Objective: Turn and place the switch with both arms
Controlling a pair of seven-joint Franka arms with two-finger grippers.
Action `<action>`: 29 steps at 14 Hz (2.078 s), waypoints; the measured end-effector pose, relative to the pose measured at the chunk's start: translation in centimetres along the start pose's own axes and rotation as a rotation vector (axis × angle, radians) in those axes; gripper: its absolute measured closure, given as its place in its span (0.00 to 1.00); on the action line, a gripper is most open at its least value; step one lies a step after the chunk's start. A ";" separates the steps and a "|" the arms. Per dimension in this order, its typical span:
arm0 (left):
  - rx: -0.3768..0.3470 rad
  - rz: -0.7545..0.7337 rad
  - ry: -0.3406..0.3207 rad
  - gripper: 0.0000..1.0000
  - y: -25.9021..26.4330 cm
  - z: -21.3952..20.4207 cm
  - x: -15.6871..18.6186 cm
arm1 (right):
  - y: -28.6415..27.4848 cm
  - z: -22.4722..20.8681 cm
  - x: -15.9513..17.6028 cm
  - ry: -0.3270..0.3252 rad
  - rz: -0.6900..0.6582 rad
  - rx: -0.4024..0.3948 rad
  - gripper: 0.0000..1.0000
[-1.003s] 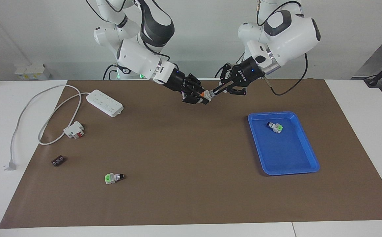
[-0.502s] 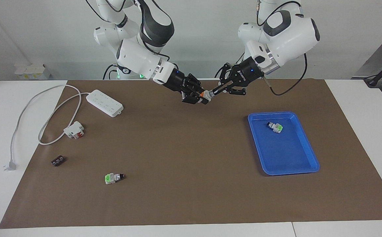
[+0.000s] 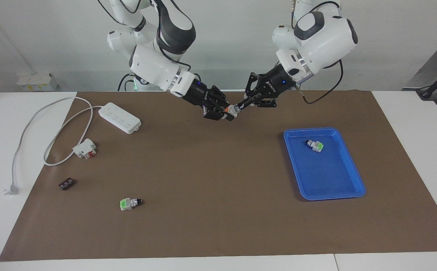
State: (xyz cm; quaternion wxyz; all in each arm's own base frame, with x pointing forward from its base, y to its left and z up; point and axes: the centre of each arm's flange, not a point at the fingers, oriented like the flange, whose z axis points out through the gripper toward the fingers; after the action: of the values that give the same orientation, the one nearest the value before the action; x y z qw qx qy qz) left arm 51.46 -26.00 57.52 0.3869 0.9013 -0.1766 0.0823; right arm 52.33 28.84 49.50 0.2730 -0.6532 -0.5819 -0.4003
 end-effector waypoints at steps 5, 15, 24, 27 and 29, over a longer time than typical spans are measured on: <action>0.000 -0.205 -0.001 0.90 0.1 0.1 0.0 | 0.0 0.0 -0.1 -0.004 -0.003 0.001 0.58; 0.067 -0.717 0.007 0.90 0.9 0.7 -0.3 | -0.4 0.4 -0.5 -0.018 -0.005 0.011 0.58; 0.118 -1.242 0.050 0.90 1.3 0.8 -0.4 | -0.6 0.8 -0.7 -0.020 -0.004 0.022 0.58; 0.148 -1.355 0.074 0.90 1.8 1.2 -0.5 | -0.7 0.9 -0.9 -0.026 -0.007 0.034 0.58; 0.167 -1.403 0.092 0.90 2.2 1.4 -0.6 | -0.7 0.9 -1.0 -0.029 -0.008 0.040 0.58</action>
State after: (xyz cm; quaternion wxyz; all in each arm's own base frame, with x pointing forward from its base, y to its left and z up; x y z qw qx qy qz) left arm 50.09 -28.25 57.85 0.2855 0.8247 0.4691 -0.1350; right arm 51.84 29.14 48.13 0.2760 -0.6509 -0.5962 -0.3804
